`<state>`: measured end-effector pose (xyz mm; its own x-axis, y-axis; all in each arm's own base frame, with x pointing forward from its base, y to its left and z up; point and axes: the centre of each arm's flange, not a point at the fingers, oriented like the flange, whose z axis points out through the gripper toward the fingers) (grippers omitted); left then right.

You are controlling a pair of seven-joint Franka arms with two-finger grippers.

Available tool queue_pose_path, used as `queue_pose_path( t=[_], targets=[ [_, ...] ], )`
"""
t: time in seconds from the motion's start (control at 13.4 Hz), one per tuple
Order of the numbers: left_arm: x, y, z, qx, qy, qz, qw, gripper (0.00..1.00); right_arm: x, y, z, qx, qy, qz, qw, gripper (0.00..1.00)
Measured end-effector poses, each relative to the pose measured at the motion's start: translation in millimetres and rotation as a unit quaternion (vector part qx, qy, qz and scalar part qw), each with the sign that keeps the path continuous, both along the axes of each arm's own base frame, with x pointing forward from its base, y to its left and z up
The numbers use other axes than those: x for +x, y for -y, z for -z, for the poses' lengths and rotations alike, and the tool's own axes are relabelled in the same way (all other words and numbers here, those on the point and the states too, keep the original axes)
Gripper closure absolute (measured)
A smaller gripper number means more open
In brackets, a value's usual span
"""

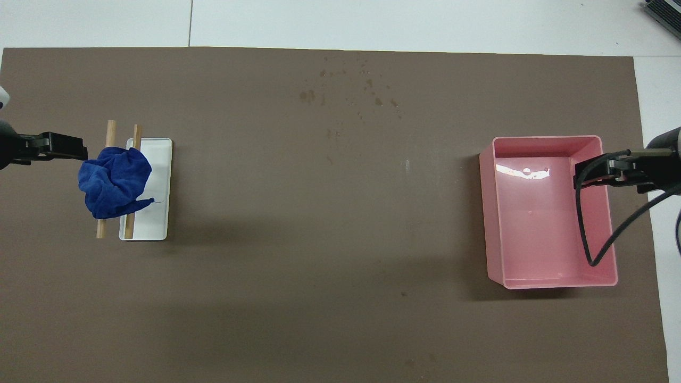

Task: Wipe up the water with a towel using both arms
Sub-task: 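Reach the left gripper to the blue cloth and grasp it, then lift the blue cloth off the white tray with the left gripper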

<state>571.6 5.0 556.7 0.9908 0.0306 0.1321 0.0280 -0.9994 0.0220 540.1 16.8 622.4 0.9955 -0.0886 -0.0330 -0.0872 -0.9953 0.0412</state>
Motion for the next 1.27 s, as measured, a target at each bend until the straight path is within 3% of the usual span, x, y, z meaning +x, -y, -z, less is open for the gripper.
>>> queue_pose_path(
  t=[0.45,0.82,0.97,1.27],
  targets=[
    [-6.8,-0.1,84.7,0.001,-0.015,-0.01,1.0,0.0,0.0,-0.2,0.0,0.0,0.0,0.0,1.0,0.0],
    [-13.7,0.0,110.3,0.021,-0.019,0.001,1.0,0.0,-0.5,-0.3,1.6,0.0,-0.002,0.0,1.0,0.0],
    [-15.4,1.0,116.0,0.021,-0.02,0.002,1.0,0.06,-0.8,-0.3,1.9,0.0,-0.002,0.0,1.0,0.0],
    [-14.5,-0.5,114.0,0.024,-0.017,0.003,1.0,0.59,-3.0,-0.2,4.0,0.0,-0.005,0.0,1.0,0.0]
  ],
)
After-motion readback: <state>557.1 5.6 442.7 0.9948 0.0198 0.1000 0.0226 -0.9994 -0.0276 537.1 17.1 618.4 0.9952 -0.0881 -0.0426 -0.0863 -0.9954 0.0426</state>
